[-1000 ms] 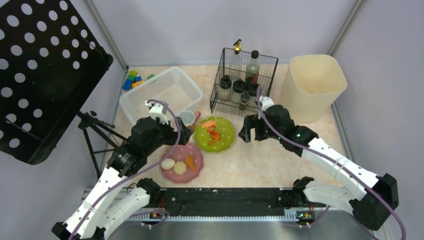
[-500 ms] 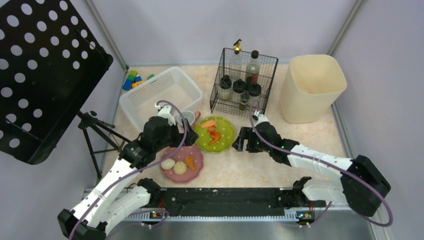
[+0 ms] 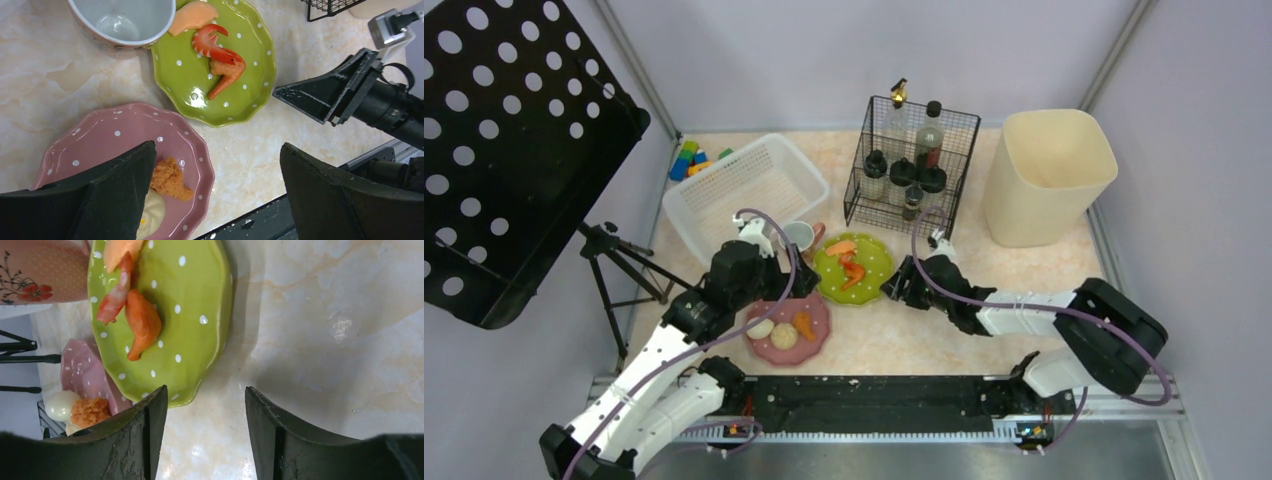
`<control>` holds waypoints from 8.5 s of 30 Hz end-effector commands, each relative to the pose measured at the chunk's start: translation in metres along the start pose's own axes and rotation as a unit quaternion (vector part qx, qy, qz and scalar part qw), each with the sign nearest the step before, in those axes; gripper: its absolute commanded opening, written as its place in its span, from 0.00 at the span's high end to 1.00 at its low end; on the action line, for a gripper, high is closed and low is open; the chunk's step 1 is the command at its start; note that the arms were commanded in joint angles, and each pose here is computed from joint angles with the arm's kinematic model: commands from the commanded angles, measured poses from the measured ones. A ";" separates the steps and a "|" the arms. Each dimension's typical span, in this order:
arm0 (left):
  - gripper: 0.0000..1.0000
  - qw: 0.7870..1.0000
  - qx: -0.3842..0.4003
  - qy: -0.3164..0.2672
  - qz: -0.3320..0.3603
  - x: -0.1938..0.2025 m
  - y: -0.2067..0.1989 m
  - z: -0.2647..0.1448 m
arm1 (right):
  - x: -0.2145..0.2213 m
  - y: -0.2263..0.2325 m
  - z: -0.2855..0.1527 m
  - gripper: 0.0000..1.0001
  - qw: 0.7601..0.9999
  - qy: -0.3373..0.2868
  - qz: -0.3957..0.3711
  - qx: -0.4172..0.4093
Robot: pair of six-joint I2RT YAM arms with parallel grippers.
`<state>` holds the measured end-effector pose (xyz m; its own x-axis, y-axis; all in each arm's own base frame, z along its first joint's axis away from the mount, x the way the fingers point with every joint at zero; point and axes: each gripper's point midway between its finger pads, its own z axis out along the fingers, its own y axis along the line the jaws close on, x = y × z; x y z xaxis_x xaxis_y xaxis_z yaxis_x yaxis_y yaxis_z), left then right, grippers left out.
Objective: Clear the kitchen counter
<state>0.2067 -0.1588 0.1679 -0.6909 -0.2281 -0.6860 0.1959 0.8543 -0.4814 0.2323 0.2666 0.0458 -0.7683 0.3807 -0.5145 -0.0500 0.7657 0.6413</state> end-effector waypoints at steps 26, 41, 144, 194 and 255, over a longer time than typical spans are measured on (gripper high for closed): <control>0.02 1.000 0.012 -0.026 -0.002 -0.009 -0.004 -0.010 | 0.011 -0.013 0.012 1.00 0.999 -0.009 0.028 0.015; 0.01 0.996 0.029 0.085 0.002 0.023 -0.012 0.034 | -0.012 -0.029 -0.044 1.00 0.997 -0.045 -0.031 0.049; 1.00 0.967 -0.051 0.249 -0.013 0.174 0.022 0.147 | 0.015 -0.092 -0.074 0.51 0.993 -0.032 0.097 0.058; 1.00 0.984 -0.023 0.175 0.024 0.092 -0.021 0.112 | -0.019 -0.042 -0.077 1.00 0.978 -0.097 0.172 -0.071; 1.00 0.973 -0.002 0.228 -0.040 0.183 0.013 0.135 | 0.011 -0.087 -0.081 0.57 0.987 -0.066 0.143 0.010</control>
<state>0.2057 -0.2960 0.0237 -0.8909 -0.1167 -0.4389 0.2312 0.7152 -0.6595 0.1727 0.1542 0.0271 -0.6587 0.6282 -0.4140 0.1774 0.6644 0.7260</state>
